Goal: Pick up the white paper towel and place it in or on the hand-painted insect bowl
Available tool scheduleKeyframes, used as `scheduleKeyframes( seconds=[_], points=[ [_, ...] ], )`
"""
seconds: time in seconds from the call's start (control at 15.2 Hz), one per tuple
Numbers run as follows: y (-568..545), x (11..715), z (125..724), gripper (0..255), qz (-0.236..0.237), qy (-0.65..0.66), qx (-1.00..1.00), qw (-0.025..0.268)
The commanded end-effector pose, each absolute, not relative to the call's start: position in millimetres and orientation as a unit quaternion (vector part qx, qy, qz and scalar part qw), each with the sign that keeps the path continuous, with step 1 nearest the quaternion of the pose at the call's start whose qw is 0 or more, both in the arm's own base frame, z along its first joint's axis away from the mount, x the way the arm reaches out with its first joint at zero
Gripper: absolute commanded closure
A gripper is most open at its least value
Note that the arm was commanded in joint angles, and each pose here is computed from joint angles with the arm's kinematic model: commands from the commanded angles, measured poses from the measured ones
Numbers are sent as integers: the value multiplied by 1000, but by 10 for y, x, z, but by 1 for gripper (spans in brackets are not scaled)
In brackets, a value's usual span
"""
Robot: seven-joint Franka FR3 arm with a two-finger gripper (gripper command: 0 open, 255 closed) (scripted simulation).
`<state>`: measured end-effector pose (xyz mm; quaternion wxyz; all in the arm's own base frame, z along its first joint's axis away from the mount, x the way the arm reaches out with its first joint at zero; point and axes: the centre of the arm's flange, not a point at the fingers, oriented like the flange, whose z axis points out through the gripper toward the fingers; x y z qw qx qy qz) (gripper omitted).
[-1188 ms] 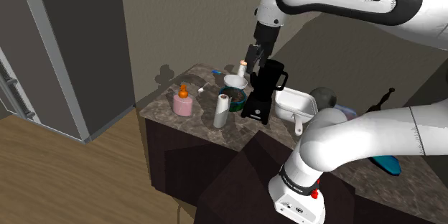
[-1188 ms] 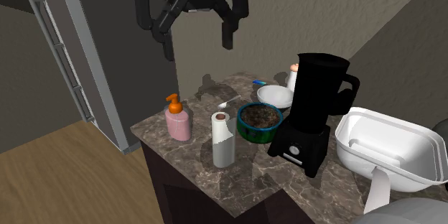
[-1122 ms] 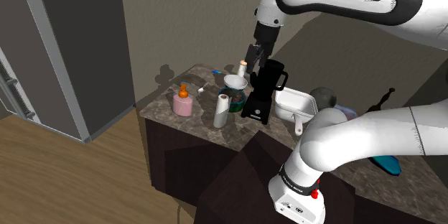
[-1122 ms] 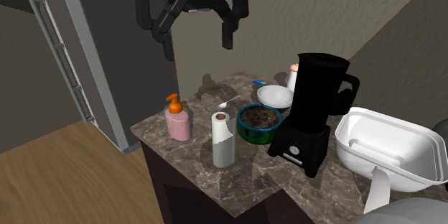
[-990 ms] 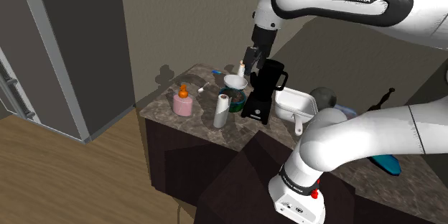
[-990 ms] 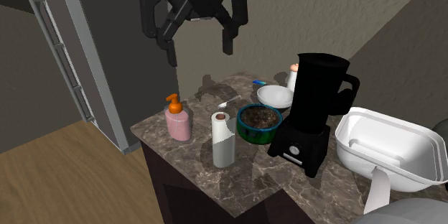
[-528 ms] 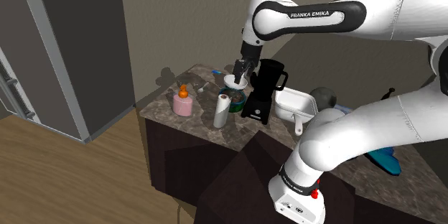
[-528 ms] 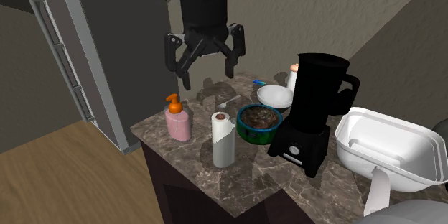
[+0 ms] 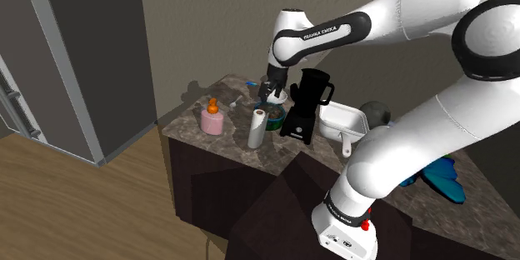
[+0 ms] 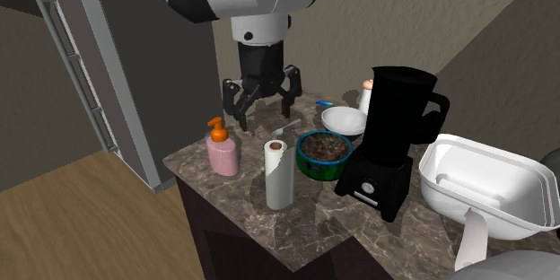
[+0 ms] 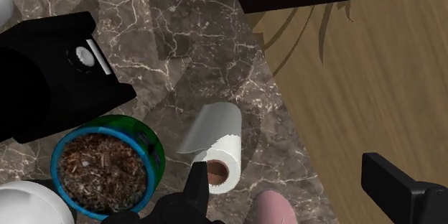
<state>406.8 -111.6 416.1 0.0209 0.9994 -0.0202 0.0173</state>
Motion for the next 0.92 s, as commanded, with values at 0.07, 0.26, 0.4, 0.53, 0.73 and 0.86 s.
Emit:
scheduleKeyframes(
  seconds=[0.07, 0.26, 0.4, 0.53, 0.73, 0.86],
  points=[
    [-1283, 4276, 3851, 0, 20, -22, 999, 23],
    [-1429, 4486, 3556, 0, 23, -24, 999, 25],
    [-1528, 4627, 3361, 0, 24, -25, 999, 26],
    [-1627, 4767, 3166, 0, 26, -27, 999, 28],
    [-1719, 4894, 2942, 0, 27, -28, 999, 29],
    [-1725, 4900, 2837, 0, 27, -28, 999, 29]
  ],
)
